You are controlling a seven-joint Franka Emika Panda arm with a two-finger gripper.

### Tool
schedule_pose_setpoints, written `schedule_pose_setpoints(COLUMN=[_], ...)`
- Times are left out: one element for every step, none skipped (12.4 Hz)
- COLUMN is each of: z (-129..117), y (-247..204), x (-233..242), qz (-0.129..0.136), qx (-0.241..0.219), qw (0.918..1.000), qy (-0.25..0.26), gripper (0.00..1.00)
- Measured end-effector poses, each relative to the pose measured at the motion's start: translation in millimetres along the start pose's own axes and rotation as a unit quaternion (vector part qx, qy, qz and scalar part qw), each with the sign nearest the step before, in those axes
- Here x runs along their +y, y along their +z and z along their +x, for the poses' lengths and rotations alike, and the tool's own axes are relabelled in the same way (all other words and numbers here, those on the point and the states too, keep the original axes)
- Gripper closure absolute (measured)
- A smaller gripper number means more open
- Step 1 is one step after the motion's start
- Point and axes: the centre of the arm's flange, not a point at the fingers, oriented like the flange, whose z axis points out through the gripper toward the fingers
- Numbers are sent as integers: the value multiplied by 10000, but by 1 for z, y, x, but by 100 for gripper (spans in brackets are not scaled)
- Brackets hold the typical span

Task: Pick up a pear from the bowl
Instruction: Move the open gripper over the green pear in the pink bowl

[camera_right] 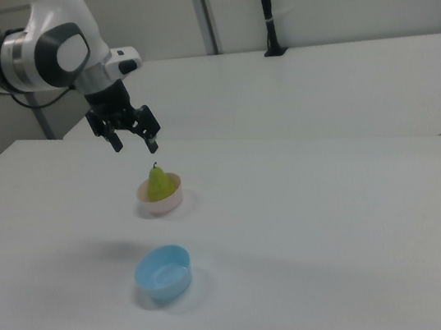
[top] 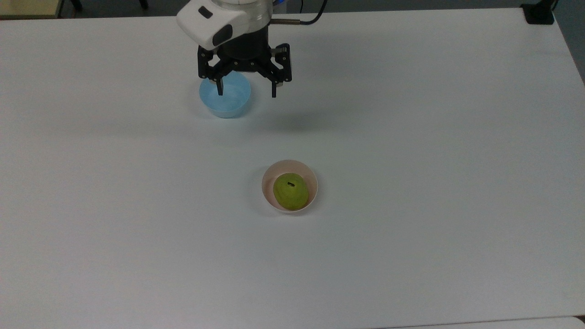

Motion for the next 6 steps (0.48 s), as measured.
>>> schedule_pose_setpoints(z=[6, 12, 17, 23, 28, 33], y=[10, 20, 32, 44, 55, 68], x=[-5, -12, -21, -30, -41, -51], qz=[3, 7, 8, 13, 22, 33], qx=[63, 106, 108, 146, 210, 286], qw=[10000, 9999, 9998, 9997, 9994, 9989], qy=[-37, -85, -148, -217, -290, -357], gripper=[0, 0, 0, 0, 0, 0])
